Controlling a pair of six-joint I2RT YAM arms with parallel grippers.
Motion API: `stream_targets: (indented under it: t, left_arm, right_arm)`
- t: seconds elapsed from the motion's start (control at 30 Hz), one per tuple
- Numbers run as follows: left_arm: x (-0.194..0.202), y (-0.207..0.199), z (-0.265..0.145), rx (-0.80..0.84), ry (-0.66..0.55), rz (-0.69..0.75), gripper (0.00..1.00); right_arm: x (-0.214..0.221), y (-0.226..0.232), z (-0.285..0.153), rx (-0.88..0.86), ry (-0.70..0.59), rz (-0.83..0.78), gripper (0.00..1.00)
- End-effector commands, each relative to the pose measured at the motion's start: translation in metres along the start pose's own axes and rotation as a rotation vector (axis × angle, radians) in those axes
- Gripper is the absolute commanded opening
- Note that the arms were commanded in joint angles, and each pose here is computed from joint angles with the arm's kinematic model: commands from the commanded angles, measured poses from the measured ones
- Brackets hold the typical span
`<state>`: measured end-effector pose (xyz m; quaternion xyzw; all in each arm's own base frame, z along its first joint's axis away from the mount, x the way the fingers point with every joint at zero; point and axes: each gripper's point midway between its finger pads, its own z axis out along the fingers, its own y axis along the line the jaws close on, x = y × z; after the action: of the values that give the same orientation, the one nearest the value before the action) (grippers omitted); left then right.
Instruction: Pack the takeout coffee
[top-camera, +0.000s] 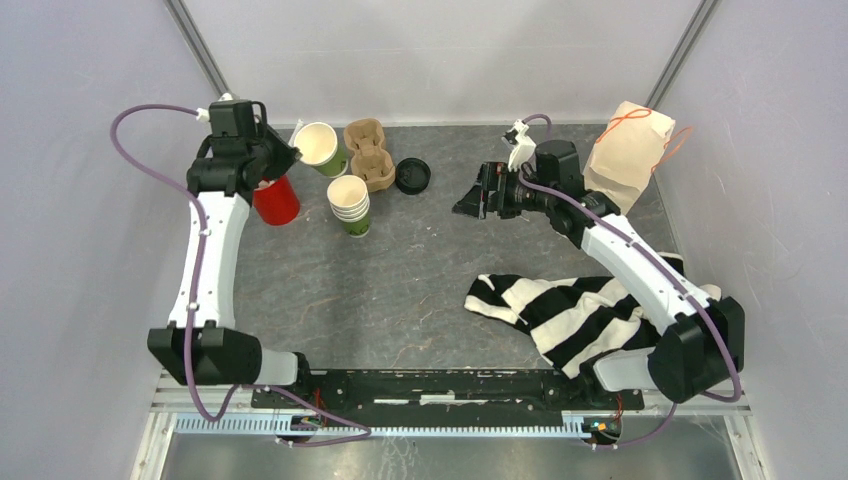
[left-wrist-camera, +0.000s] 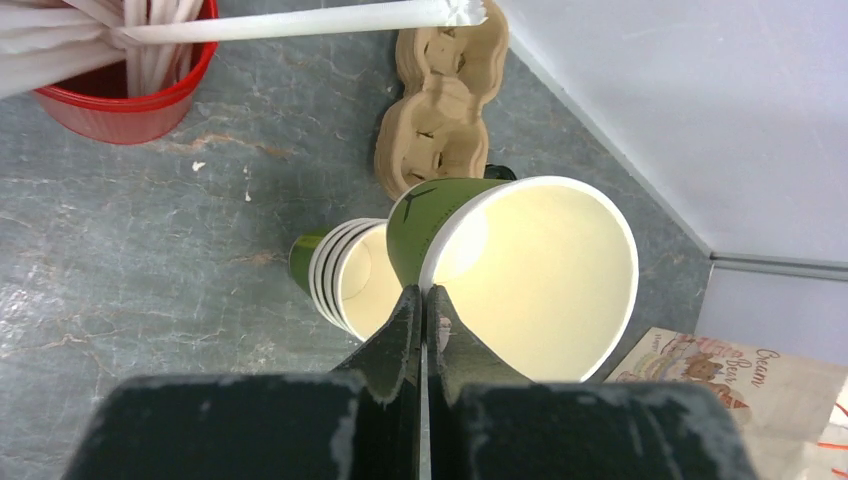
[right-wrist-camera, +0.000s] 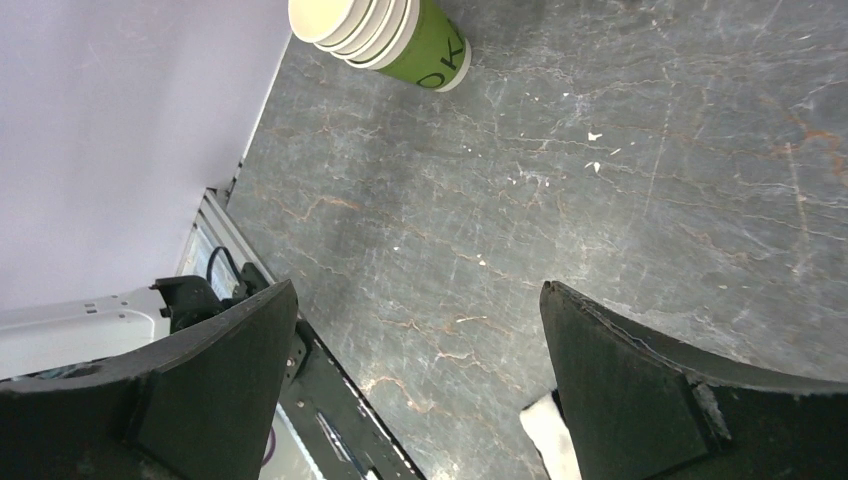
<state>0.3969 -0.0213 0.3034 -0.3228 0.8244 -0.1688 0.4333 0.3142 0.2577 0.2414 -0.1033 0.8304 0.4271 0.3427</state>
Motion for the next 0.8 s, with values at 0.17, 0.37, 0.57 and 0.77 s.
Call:
stream_targets:
  t: [0.17, 0.37, 0.57, 0.77]
  left_arm:
    - [0.038, -0.051, -0.084, 0.255, 0.033, 0.229, 0.02]
    - [0.188, -0.050, -0.104, 0.275, 0.270, 0.411, 0.02]
    - [0.308, -0.034, -0.124, 0.318, 0.427, 0.501, 0.02]
    - [0.361, -0.041, -0.122, 0.339, 0.438, 0.600, 0.02]
  right_arm:
    - [-0.006, 0.011, -0.067, 0.125, -0.035, -0.258, 0.98]
    - [0.036, -0.001, -0.113, 0.225, -0.029, -0.283, 0.98]
    - [0.062, -0.005, -0.152, 0.293, -0.068, -0.268, 0.98]
    - [0.075, -0.002, -0.165, 0.292, -0.081, -0.246, 0.98]
